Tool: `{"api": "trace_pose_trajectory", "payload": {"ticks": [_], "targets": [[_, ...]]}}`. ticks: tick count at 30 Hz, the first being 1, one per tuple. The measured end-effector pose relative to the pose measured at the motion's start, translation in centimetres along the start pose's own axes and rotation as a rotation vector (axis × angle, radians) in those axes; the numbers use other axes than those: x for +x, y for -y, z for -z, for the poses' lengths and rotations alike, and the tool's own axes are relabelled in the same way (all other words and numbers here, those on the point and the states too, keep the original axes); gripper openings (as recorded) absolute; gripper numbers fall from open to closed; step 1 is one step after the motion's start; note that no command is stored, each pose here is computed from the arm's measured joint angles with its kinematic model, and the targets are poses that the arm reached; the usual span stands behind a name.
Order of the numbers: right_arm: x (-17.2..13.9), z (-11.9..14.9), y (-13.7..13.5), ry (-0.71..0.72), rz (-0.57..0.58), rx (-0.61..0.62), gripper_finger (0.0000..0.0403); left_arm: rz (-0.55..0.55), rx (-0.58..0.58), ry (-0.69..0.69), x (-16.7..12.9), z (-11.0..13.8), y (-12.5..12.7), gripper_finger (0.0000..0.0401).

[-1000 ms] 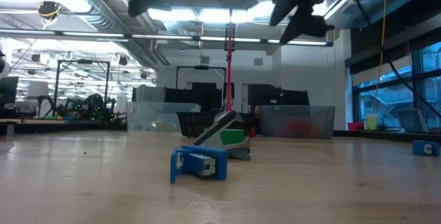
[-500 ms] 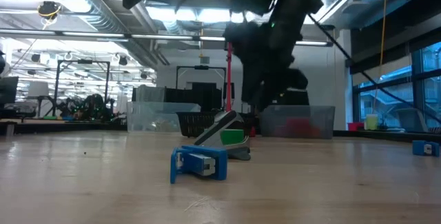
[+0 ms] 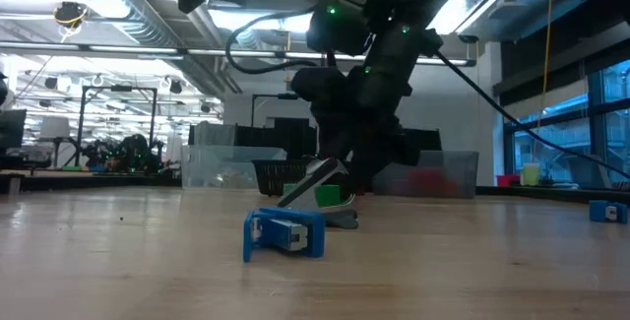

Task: Pick and place Stapler, Stapler remover, tape
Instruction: Put the green tape into the gray bin

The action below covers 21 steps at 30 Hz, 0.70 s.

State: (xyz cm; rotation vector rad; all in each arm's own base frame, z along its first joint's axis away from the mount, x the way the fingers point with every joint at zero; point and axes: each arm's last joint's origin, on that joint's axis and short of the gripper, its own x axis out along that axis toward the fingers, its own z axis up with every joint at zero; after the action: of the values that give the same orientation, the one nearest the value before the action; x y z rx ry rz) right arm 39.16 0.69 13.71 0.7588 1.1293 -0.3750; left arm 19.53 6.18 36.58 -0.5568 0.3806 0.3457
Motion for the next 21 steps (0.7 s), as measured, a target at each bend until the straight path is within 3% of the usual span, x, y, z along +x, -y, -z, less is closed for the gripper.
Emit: {"api": "trace_pose_trajectory", "payload": {"ticks": [5, 11, 16, 21], "targets": [[0.4, -0.2, 0.1, 0.067, 0.045, -0.021, 0.0168, 0.0, -0.006, 0.0, 0.0, 0.0, 0.0, 0.0221], [0.4, -0.4, 0.2, 0.097, 0.066, -0.092, 0.0037, 0.003, -0.02, -0.003, 0.0, 0.0, 0.1, 0.0221], [-0.2, 0.1, 0.1, 0.069, 0.078, -0.122, 0.0033, 0.006, -0.013, -0.007, 0.0, 0.1, 0.1, 0.0221], [-3.3, 2.1, -0.3, -0.01, 0.157, -0.16, 0.0033, 0.006, -0.012, -0.006, 0.0, 0.1, 0.1, 0.0221]]}}
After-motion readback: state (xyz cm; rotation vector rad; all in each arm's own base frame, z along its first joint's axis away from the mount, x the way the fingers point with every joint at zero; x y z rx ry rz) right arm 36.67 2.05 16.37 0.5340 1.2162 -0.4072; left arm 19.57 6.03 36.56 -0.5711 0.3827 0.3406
